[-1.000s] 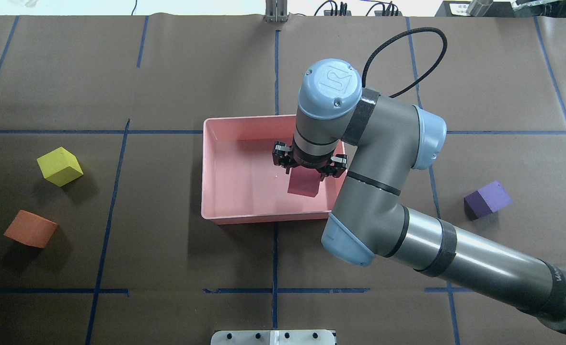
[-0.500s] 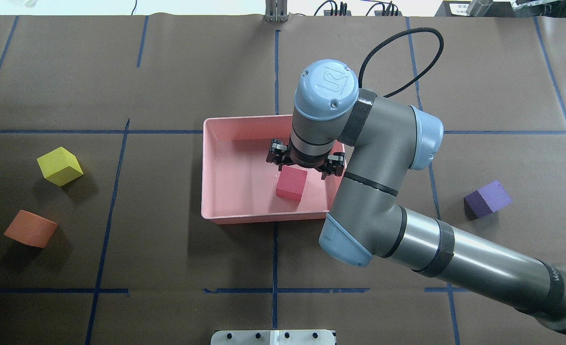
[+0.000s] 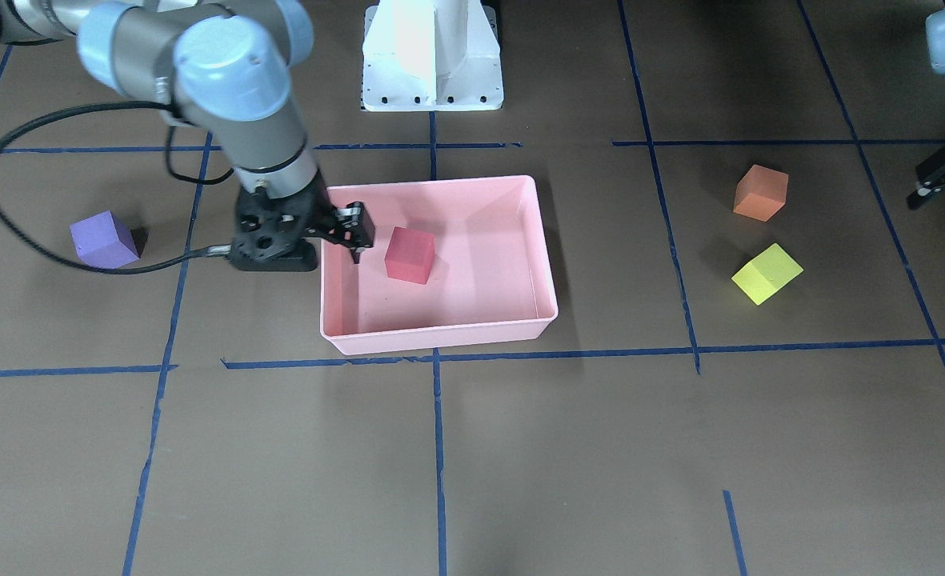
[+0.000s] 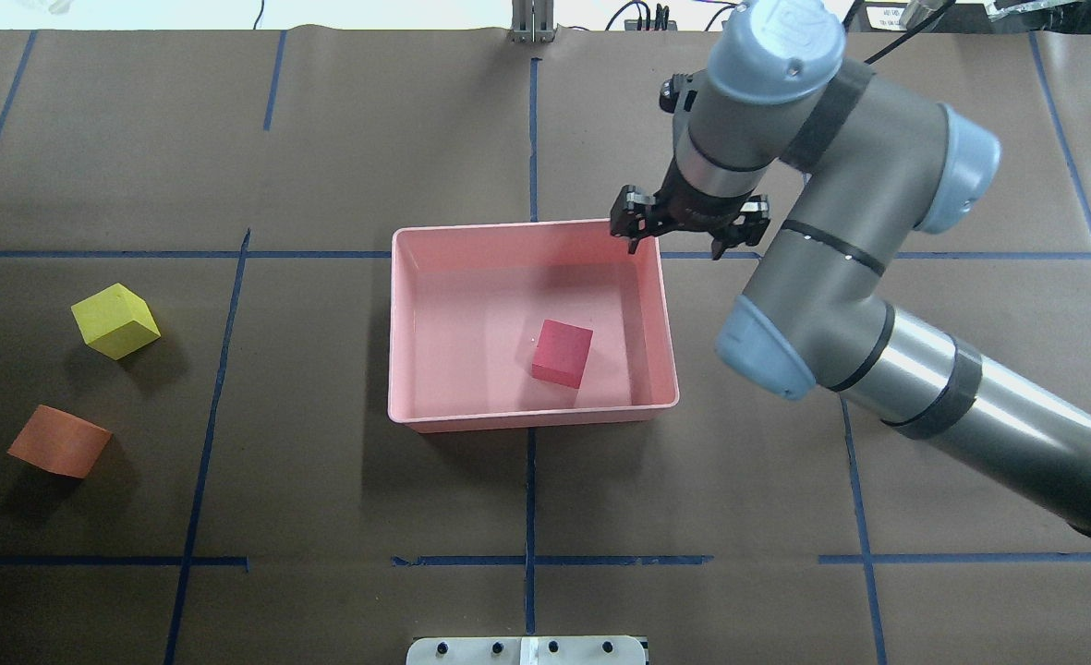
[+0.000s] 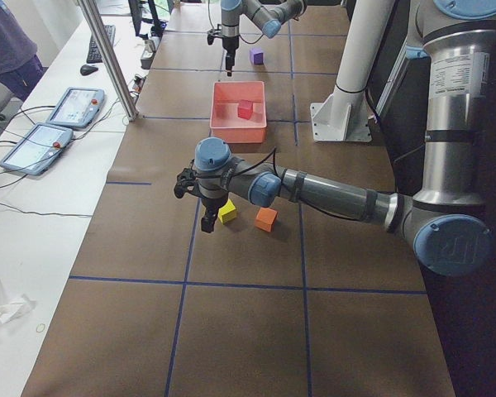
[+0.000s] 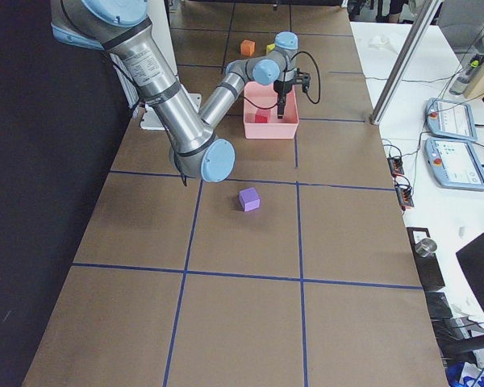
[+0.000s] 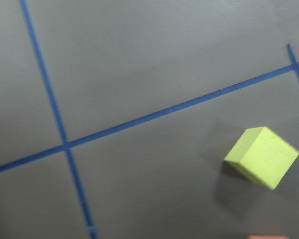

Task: Place blocks into pink bin with both arms
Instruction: 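Lift the right gripper away while the left gripper grasps the yellow cube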

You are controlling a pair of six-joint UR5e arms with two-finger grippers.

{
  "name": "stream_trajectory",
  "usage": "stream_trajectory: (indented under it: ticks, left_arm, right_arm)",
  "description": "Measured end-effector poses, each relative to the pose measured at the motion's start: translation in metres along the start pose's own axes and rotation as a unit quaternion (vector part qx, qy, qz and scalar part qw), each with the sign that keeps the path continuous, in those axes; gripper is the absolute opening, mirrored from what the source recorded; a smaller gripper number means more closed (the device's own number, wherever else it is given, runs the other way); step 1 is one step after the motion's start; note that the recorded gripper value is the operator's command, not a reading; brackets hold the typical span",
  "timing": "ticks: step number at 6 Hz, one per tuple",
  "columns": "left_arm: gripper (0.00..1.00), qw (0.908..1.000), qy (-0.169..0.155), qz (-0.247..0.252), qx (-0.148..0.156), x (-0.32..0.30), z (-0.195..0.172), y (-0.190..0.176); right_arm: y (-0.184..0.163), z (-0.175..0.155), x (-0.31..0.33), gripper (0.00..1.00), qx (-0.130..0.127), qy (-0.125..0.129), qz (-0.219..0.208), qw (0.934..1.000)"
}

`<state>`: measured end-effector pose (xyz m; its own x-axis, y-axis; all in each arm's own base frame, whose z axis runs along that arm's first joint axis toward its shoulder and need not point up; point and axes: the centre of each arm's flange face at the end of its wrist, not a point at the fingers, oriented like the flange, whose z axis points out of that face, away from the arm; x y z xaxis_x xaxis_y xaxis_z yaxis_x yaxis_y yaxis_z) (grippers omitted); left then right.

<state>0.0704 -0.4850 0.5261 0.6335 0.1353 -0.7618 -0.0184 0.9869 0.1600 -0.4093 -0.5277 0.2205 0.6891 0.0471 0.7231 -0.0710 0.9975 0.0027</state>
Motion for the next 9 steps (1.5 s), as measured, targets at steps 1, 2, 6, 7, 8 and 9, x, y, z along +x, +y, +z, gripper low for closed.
stream_trajectory:
  ticks: [1, 2, 6, 7, 8, 9]
  left_arm:
    - [1.0, 0.9972, 0.01, -0.073, -0.006, 0.025, 0.02, 0.003]
    - [1.0, 0.9903, 0.01, -0.138, -0.009, 0.047, 0.04, 0.006]
    - [1.0, 0.969, -0.029, -0.245, 0.005, 0.124, 0.123, -0.004]
    - [1.0, 0.9687, -0.035, -0.246, 0.0, 0.127, 0.136, -0.008]
    - [1.0, 0.9692, -0.039, -0.243, -0.006, 0.129, 0.145, -0.007]
    - [1.0, 0.9693, -0.043, -0.242, -0.011, 0.129, 0.152, -0.004]
  right_arm:
    - [-0.024, -0.007, 0.045, 1.0, -0.001, 0.006, -0.028, 0.9996]
    - [-0.049, -0.017, 0.1, 1.0, -0.001, 0.013, -0.064, 0.9978]
    - [-0.089, -0.055, 0.294, 1.0, -0.011, 0.015, -0.191, 0.9814]
    - [-0.087, -0.055, 0.308, 1.0, -0.013, 0.013, -0.198, 0.9801]
    - [-0.086, -0.054, 0.314, 1.0, -0.015, 0.013, -0.199, 0.9798]
    - [-0.084, -0.051, 0.319, 1.0, -0.017, 0.015, -0.198, 0.98]
